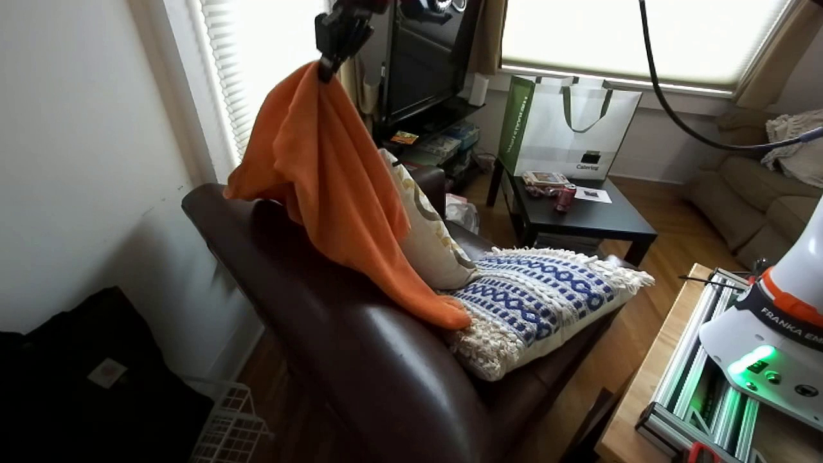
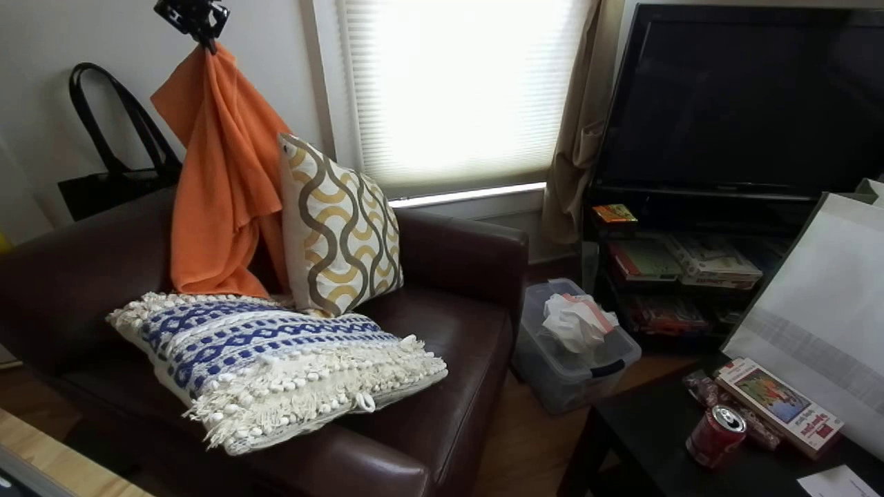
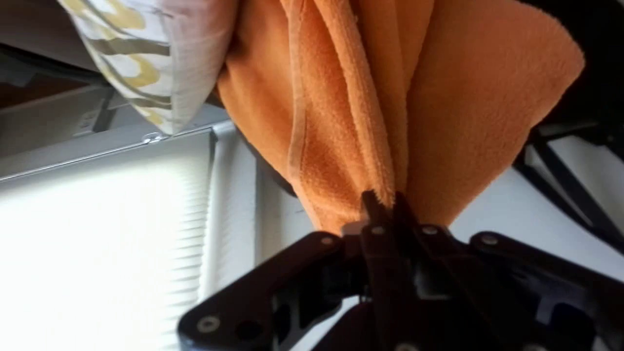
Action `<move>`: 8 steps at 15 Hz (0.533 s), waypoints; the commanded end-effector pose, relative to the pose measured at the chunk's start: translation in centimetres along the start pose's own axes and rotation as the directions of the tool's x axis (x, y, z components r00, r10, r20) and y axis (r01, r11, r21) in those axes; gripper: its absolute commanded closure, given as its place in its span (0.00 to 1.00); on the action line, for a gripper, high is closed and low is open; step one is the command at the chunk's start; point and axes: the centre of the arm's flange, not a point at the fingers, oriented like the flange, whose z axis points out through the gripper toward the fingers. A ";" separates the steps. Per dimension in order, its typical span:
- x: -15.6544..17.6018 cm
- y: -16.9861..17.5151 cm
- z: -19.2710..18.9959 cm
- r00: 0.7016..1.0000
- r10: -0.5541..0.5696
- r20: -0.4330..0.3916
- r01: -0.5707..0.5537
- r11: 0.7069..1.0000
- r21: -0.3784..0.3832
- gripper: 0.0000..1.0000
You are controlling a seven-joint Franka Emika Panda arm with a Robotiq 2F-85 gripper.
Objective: Pick up the orange towel and use it to cover the pillow with brown curved stripes
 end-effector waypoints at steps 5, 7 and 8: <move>-1.2 7.6 -17.3 0.932 0.278 -0.232 -0.313 0.941 -0.131 0.99; -1.8 9.6 -21.4 0.893 0.342 -0.294 -0.396 0.906 -0.150 0.99; -2.5 10.9 -23.4 0.870 0.372 -0.324 -0.438 0.884 -0.161 0.99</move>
